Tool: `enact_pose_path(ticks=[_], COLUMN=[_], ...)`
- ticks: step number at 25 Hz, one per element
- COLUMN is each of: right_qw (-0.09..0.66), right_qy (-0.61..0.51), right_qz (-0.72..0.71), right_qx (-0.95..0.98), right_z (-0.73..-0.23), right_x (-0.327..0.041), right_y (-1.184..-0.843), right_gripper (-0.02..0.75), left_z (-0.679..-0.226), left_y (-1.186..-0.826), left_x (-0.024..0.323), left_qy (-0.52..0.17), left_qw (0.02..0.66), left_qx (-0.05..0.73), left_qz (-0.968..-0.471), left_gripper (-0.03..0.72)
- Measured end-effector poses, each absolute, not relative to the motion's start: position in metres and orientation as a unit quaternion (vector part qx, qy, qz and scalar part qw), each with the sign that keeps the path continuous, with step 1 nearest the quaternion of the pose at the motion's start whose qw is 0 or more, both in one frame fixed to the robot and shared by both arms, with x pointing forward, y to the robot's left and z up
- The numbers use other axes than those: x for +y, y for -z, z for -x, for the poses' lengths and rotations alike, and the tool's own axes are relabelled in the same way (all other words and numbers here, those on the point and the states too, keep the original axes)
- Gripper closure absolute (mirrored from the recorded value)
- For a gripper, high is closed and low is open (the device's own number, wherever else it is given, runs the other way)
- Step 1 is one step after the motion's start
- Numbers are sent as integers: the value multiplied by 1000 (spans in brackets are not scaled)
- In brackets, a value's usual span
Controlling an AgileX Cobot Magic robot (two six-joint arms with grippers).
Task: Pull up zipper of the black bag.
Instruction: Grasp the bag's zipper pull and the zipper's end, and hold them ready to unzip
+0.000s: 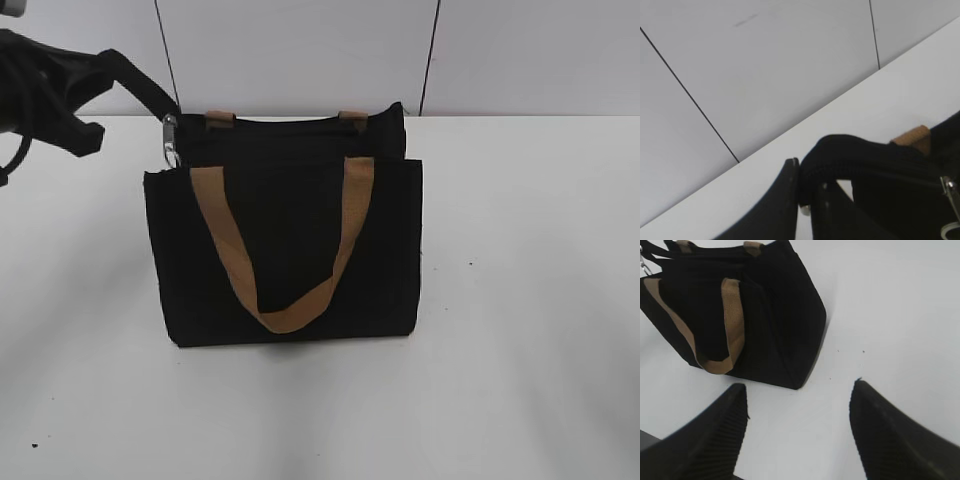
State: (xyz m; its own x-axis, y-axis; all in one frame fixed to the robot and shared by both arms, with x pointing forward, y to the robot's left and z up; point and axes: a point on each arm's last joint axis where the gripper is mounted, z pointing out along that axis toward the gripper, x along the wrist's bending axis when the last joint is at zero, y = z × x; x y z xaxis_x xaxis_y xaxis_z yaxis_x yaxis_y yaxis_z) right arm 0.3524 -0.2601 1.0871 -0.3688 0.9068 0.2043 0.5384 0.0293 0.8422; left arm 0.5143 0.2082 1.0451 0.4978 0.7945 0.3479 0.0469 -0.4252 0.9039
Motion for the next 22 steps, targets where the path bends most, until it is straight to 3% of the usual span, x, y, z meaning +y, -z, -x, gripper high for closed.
enact_pose_path(ticks=[9,13,22], right_qw=[116,70,8], right_qy=[-448,-450,-431], right_qz=[-465,-435,-380], right_qx=[755,777,818], right_z=[-425,-457,-521], right_x=[-207,-154,-41], right_y=[-1099,-1100,-1076], right_gripper=[269,328,377], left_z=[-519,-517,-516], left_y=[-1055,-1055,-1055], left_x=[207,202,198], left_qy=[-416,-410,-406], left_qw=[447,452,456], left_qx=[292,288,286], left_qz=[-736,-738,-738], left_gripper=[650,650,650])
